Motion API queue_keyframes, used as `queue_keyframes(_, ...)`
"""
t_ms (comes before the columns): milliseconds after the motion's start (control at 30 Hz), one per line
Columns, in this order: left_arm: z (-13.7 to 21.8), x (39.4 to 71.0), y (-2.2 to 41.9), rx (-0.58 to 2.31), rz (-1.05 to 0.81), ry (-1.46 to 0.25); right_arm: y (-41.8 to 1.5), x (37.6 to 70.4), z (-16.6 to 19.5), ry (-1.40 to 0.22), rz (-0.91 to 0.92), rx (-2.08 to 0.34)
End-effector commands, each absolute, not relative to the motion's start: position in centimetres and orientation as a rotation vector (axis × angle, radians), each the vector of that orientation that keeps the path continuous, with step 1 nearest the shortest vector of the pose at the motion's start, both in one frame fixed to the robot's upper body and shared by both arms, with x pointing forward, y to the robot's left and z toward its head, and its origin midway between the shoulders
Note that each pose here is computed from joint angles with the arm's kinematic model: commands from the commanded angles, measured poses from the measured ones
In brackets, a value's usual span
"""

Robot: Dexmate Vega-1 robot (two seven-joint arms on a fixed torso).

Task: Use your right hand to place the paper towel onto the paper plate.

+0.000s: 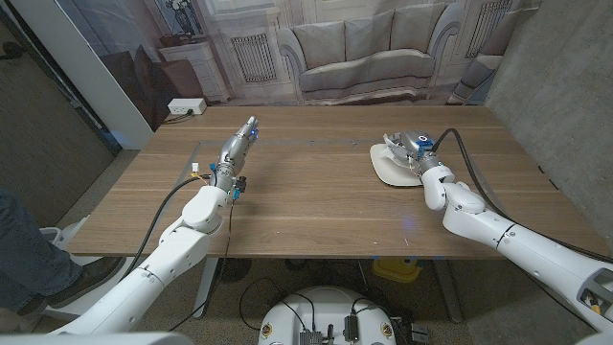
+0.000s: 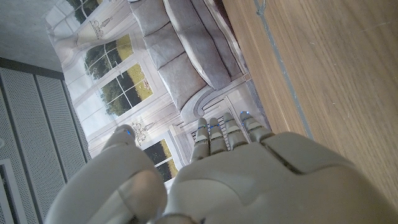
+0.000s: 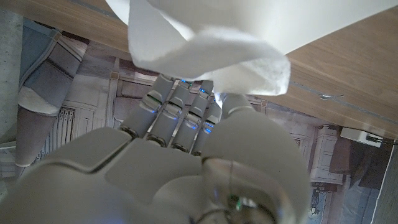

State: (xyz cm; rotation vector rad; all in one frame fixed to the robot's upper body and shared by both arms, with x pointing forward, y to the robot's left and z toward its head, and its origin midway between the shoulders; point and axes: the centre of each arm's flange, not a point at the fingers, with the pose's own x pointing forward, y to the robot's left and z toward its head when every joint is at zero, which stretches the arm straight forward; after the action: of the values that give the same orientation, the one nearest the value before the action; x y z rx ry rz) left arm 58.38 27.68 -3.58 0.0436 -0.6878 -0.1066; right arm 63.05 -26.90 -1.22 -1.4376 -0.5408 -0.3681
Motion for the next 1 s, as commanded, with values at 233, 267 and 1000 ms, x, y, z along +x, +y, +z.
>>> queue_keyframes(233, -3.7, 58.5, 27.5, 0.044, -0.115, -0.680, -27.2, 63.4, -2.5, -0.490, -0.354, -1.437)
queue_keyframes(267, -3.7, 58.5, 27.5, 0.044, -0.115, -0.679, -27.2, 63.5, -2.5, -0.488, -0.352, -1.438)
queue_keyframes(1000, -4.0, 58.7, 27.1, 0.041, -0.122, -0.673, -27.9, 64.3, -3.8, -0.438, -0.348, -1.433)
